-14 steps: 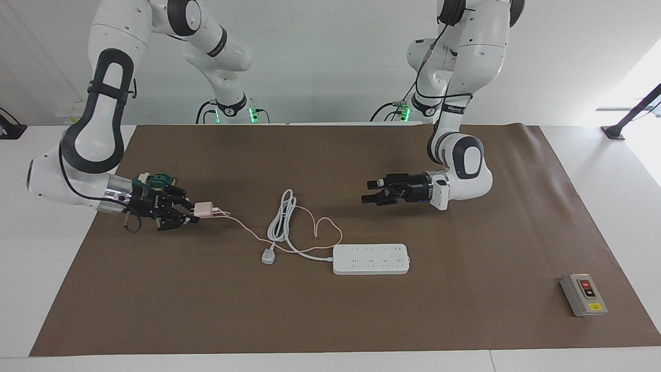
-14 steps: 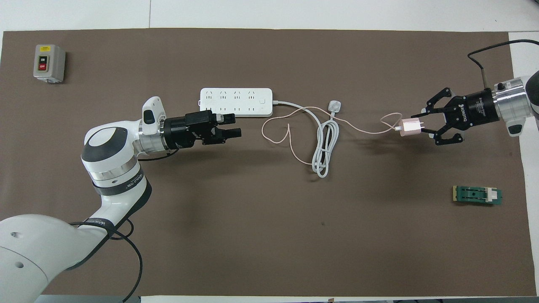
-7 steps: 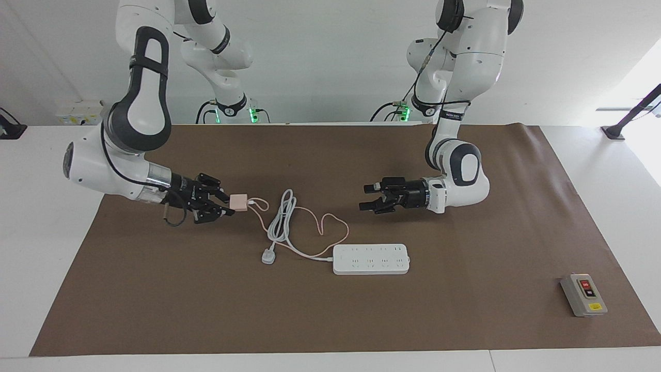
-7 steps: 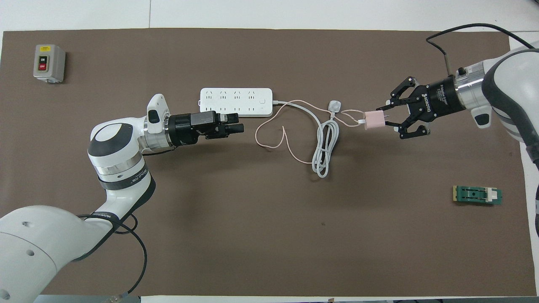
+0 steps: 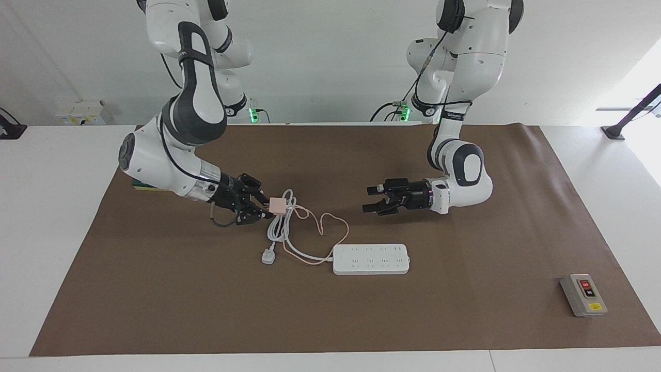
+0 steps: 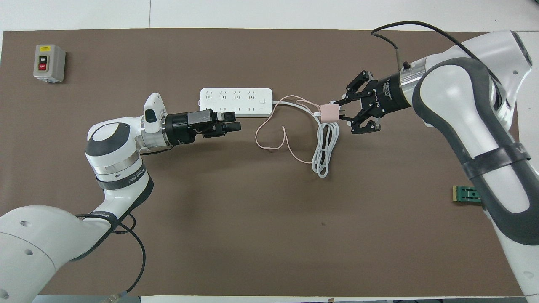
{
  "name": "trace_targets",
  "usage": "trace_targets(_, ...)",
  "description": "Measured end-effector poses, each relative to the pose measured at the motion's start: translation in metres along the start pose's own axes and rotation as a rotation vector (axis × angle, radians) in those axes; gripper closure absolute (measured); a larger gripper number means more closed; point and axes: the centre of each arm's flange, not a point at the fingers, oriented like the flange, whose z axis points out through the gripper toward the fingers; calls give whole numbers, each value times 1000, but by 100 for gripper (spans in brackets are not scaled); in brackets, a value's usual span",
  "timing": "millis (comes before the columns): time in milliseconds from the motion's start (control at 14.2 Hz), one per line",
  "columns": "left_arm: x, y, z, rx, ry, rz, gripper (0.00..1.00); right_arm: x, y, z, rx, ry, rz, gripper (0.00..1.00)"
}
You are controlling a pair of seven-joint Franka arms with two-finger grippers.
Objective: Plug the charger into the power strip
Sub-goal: 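Lift the pink charger and carry it toward the power strip, then push the charger prongs into the strip socket near the left gripper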
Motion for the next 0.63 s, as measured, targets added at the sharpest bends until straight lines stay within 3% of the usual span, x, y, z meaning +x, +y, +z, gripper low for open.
trace_targets(423,5,2,-10,20,28,22,0,-74,4,40,59,20,78,64)
trace_targets(634,4,3,-10,21,28,22,0,-94,9,48,63,17,101,64)
